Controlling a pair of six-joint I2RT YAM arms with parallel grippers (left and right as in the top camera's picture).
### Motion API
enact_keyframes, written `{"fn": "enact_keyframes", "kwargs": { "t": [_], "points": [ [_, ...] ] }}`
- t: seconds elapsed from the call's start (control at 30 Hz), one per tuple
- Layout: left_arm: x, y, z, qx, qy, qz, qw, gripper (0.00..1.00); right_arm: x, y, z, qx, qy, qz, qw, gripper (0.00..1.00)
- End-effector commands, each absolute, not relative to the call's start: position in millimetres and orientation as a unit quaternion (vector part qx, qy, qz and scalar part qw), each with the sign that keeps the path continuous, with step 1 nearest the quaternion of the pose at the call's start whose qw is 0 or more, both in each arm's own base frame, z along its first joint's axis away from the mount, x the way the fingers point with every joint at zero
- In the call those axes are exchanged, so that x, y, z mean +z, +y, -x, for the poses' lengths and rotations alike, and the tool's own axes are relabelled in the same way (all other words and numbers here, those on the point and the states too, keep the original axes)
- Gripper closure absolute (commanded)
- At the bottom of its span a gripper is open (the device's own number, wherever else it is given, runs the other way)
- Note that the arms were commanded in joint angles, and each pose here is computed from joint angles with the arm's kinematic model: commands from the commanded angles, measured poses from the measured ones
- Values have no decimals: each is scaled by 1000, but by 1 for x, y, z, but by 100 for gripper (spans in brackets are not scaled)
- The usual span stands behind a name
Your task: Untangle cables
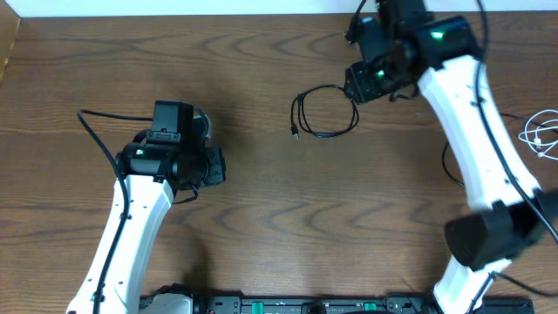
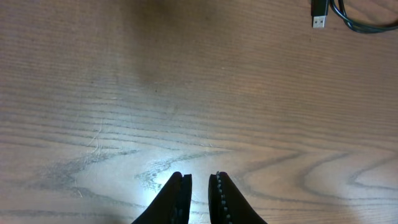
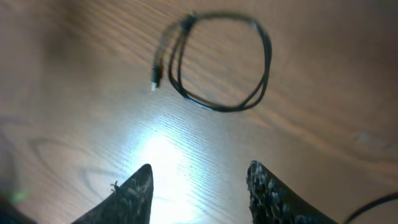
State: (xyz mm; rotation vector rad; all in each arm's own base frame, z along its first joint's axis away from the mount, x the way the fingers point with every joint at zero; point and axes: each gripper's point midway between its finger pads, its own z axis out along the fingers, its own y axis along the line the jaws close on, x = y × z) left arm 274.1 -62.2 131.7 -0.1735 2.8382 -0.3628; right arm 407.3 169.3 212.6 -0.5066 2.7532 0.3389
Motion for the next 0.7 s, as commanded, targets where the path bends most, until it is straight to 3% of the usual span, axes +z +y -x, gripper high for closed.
{"fn": "enact_keyframes", "kwargs": {
  "t": [0.0, 0.17, 0.33, 0.57, 0.67],
  "points": [
    [128, -62, -271, -123, 982, 67, 127, 84, 176, 155, -417, 108, 986, 59, 111, 55],
    [127, -62, -270, -123, 982, 67, 125, 84, 134, 141, -428, 112, 992, -26, 57, 55],
    [128, -62, -271, -123, 982, 67, 127, 84, 103, 143, -432, 126, 992, -15, 26, 48],
    [129, -62, -273, -124, 981, 66, 133, 83, 72, 136, -436, 84, 996, 4, 11, 50],
    [128, -62, -273, -124, 981, 66, 132, 84, 56, 131, -439, 56, 998, -39, 6, 53]
  ]
}}
